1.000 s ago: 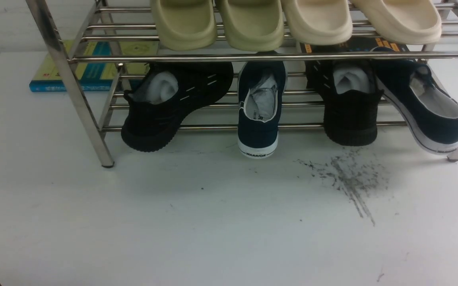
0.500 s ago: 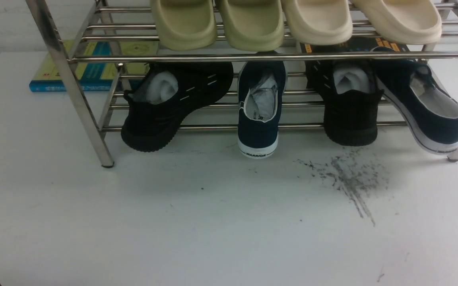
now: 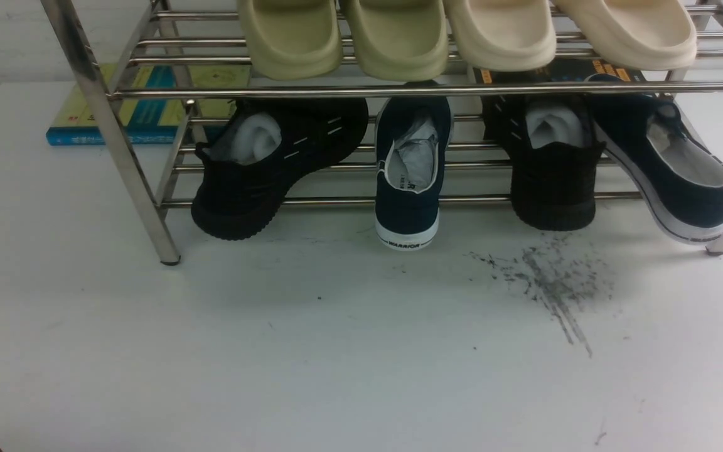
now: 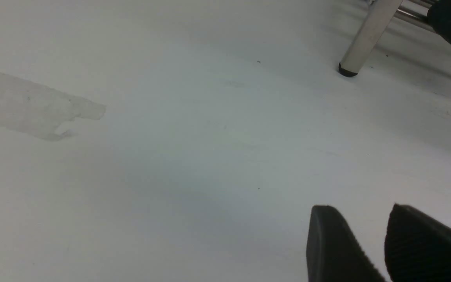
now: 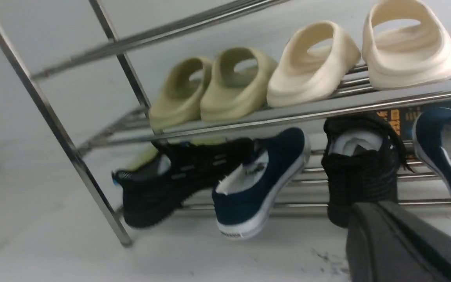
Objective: Take the shoes off the shelf with your hand on the white table.
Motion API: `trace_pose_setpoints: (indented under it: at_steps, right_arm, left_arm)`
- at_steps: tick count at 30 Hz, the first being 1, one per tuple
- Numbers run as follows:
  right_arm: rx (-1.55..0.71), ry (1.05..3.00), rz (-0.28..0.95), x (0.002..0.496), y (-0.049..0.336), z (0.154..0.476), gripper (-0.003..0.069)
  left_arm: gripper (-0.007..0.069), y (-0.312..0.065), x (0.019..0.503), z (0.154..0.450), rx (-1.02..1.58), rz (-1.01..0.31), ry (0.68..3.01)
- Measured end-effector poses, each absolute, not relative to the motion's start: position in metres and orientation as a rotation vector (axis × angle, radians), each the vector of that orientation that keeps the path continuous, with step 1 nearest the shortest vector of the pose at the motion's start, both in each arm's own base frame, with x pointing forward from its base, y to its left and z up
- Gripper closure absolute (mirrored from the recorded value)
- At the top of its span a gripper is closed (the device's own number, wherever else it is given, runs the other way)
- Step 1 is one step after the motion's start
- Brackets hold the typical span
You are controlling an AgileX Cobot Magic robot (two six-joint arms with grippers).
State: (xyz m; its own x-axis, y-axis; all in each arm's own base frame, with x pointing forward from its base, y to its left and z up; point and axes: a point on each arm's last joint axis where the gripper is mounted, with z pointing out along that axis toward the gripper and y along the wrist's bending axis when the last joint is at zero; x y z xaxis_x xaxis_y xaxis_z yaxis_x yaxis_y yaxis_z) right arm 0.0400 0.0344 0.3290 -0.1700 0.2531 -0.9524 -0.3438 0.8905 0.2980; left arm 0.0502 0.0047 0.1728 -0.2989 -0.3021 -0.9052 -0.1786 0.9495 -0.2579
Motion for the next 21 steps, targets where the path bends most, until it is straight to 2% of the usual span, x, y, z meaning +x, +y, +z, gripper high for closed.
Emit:
trace_pose_setpoints:
  at_steps: [1,2,5,7,9,14,21]
  right_arm:
    - [-0.124,1.792,0.477,0.048,0.035,0.328,0.0672]
    - [-0.129,1.828,0.481,0.05,0.035,0.328,0.0672]
    - [-0.165,2.196,0.395,0.071,0.031,0.313,0.0671]
    - [-0.133,2.442,0.326,0.085,0.024,0.301,0.067]
    - [-0.065,2.598,0.28,0.101,0.019,0.293,0.067]
    - [0.031,2.729,0.273,0.144,0.017,0.287,0.0666]
    - [-0.066,2.666,0.333,0.203,0.022,0.305,0.0655]
  left_arm:
    - [0.0384,0.005,0.05,0.173,-0.35,-0.126,1.885]
    - [0.0384,0.005,0.05,0.173,-0.35,-0.126,1.885]
    - [0.0384,0.005,0.05,0.173,-0.35,-0.126,1.885]
    - [0.0384,0.005,0.05,0.173,-0.35,-0.126,1.885]
    - [0.0384,0.005,0.05,0.173,-0.35,-0.126,1.885]
    - [0.0384,0.005,0.05,0.173,-0.35,-0.126,1.885]
    - [0.0384,0.005,0.05,0.173,-0.35,-0.126,1.885]
